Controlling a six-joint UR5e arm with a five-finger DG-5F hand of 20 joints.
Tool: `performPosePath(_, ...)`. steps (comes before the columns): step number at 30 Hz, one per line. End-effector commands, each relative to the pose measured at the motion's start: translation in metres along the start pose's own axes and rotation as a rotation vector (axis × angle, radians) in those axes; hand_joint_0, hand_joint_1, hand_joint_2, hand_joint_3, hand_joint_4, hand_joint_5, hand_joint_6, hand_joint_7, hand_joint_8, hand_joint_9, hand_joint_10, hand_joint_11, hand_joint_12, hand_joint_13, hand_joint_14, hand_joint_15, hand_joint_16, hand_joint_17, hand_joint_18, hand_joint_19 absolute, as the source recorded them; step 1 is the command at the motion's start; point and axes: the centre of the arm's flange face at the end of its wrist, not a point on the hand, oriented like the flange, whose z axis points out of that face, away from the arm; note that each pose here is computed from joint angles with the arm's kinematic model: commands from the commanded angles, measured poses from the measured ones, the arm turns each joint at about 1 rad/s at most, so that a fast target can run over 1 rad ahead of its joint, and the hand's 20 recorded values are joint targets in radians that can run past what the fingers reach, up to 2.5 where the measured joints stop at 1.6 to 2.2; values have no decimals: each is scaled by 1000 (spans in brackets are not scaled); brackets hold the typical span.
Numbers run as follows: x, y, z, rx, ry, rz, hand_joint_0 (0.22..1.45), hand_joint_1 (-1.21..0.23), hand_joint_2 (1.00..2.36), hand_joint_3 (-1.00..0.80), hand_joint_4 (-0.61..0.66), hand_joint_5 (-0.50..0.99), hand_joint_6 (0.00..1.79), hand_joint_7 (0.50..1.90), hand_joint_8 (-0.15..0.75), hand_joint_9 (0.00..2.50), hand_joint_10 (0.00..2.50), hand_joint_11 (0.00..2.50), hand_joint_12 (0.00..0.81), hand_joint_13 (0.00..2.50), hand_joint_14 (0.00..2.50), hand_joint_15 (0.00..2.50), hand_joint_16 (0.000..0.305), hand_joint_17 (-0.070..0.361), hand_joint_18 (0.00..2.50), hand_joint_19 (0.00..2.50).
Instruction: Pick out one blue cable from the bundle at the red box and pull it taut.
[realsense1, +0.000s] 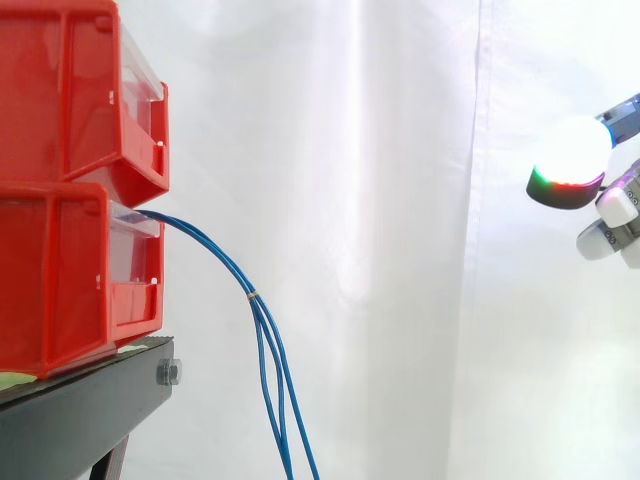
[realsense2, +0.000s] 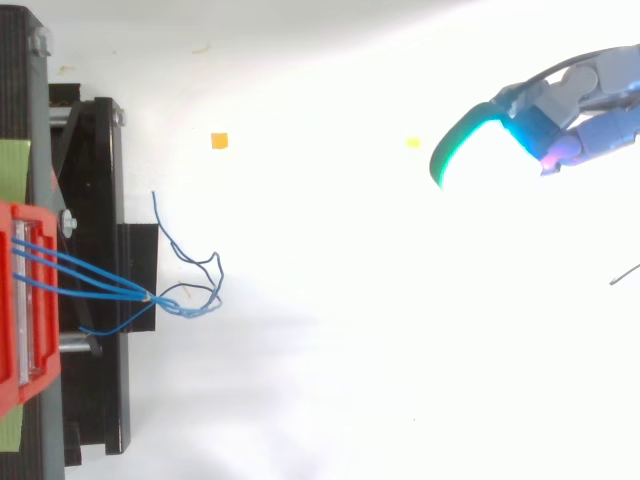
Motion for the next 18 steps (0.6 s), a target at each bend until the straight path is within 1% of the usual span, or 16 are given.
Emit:
performPosePath(1, 0, 0, 0, -1, 2, 0, 488, -418, 1000, -500, 140, -234, 501, 591, 265, 583, 2, 39, 326, 216, 0, 0, 57, 127, 39, 184)
performPosePath(5, 1, 0, 1, -7, 3, -4, 496, -428, 1000, -500, 145, -230, 501, 595, 266, 598, 0, 48, 325, 246, 0, 0, 55, 125, 65, 182)
performPosePath(6, 1, 2, 3, -25, 1, -14, 496, -429, 1000, -500, 147, -229, 501, 597, 266, 597, 3, 47, 325, 248, 0, 0, 55, 125, 71, 189)
performPosePath(9, 2, 5, 5, -50, -3, -19, 499, -432, 1000, -500, 151, -226, 501, 601, 268, 605, 0, 51, 322, 261, 0, 0, 55, 124, 82, 189)
performPosePath(11, 2, 9, 9, -88, -12, -18, 500, -434, 1000, -500, 152, -225, 501, 605, 268, 609, 0, 58, 324, 269, 0, 0, 55, 123, 86, 195)
performPosePath(13, 5, 5, 16, -99, -10, -25, 500, -434, 1000, -500, 154, -223, 501, 607, 267, 609, 1, 65, 325, 271, 0, 0, 55, 123, 88, 194)
performPosePath(15, 6, 2, 22, -105, -16, -31, 501, -438, 1000, -500, 155, -222, 501, 614, 267, 611, 0, 58, 323, 276, 0, 0, 54, 123, 95, 199)
performPosePath(18, 7, 3, 25, -124, -21, -31, 502, -440, 1000, -500, 158, -221, 501, 618, 268, 615, 1, 74, 324, 278, 0, 0, 54, 122, 101, 204)
